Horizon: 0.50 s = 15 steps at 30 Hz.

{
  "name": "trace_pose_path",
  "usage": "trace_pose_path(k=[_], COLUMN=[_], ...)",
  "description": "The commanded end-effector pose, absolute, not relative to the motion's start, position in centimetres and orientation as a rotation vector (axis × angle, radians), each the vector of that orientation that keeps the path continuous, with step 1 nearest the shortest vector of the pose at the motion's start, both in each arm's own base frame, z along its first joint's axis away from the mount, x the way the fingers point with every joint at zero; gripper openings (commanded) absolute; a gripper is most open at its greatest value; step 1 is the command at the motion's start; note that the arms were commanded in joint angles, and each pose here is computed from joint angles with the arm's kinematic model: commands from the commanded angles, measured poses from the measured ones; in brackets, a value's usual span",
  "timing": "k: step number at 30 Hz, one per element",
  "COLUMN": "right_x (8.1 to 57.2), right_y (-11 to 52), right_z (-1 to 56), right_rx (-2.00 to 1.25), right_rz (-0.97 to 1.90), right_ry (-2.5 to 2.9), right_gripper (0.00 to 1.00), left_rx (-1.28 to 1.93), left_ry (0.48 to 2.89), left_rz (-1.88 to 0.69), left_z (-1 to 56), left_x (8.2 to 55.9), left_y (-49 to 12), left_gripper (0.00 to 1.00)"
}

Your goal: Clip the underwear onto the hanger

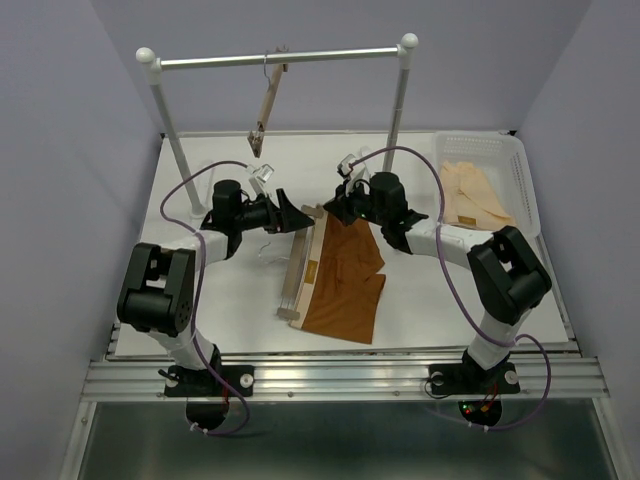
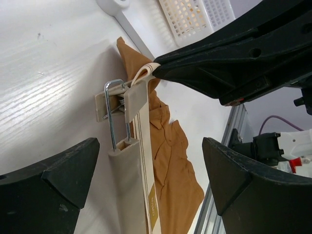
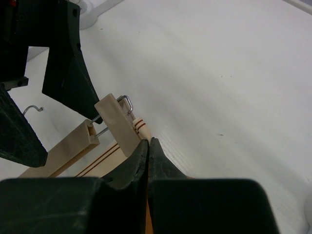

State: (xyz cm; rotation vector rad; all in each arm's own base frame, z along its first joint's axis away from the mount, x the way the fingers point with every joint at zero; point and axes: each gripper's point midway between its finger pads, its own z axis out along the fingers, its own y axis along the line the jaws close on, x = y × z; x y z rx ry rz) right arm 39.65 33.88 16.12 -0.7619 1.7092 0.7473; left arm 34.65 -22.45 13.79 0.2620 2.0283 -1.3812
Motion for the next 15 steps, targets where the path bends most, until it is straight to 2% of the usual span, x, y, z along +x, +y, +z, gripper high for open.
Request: trace_pose_path(k=[1,8,15], right_x=[40.3,40.1,39.9], right_y=[34.0,33.8,33.9], right_z=[21.7,21.9,22.0], right_rx=[-0.741,-0.759,-0.772], right_rz=[0.728,0.715,0.723], right_ry=[1.561,1.549,1.541], right_gripper=[0.01,0.01,0.01], left_rx=[0.257,-0.003,-0.189], left_ry=[1.993,2.101,2.119], left_rz=[-1.227,-1.004,-0.946], left_z=[16.1,13.9,11.9], left_x=[35.2,35.3,32.1], left_y=[-21.3,-17.2,-13.9], left_gripper=[0.99,0.99,0.99])
